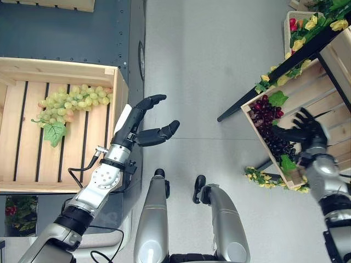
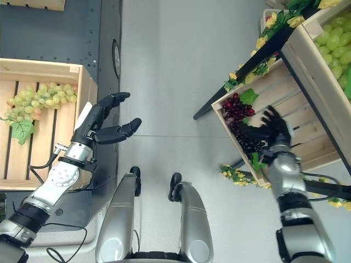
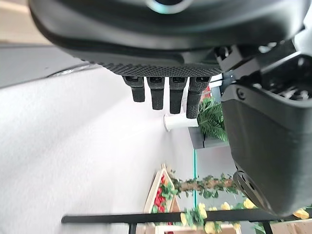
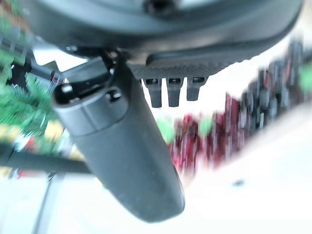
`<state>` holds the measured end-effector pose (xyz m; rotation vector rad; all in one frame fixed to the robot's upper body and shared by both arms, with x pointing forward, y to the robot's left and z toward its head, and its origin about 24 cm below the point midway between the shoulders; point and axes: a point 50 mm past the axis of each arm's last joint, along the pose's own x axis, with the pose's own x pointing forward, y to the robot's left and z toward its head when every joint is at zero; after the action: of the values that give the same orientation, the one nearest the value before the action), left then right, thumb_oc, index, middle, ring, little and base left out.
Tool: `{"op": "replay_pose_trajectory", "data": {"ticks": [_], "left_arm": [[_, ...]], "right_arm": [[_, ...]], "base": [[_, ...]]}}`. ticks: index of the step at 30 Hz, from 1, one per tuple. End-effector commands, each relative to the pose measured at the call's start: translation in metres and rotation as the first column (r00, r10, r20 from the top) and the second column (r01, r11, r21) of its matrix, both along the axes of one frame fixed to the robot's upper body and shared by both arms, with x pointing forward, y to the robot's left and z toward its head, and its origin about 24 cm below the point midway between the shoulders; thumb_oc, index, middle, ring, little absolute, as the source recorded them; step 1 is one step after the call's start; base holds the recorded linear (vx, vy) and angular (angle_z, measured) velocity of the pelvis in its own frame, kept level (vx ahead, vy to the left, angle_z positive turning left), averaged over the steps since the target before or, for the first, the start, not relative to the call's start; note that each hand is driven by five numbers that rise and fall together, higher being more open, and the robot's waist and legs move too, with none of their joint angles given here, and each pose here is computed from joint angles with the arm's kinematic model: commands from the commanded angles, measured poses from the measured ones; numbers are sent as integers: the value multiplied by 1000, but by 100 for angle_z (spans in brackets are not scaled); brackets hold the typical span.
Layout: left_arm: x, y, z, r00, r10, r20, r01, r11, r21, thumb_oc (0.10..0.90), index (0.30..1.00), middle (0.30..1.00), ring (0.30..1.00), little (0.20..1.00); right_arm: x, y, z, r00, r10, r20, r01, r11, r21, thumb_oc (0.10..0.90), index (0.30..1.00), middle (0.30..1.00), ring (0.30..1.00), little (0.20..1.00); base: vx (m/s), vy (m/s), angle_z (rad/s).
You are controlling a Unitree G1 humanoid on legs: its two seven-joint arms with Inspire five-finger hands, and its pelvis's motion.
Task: Pick up the fruits from the basket on one side to the basket on the other side
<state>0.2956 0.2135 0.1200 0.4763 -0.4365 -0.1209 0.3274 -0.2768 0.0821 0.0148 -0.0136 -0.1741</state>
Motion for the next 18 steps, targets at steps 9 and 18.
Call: {"op": "replay_pose_trajectory", "data": {"ticks": [9,18], "left_arm": [[-29,-13,94,719,245,651,36,922,-386,800,900,900,900,900],[-28,36,103,553,561,616,-247,816,-522,800,900,900,900,900]], "right_arm": [[-1,49,37,957,190,220,-157,974,-161,800,900,900,900,900],[0,44,30,970,180,166,-147,970,-193,800,900,900,900,900]], "base": [[17,73,6],[17,48,7]]}}
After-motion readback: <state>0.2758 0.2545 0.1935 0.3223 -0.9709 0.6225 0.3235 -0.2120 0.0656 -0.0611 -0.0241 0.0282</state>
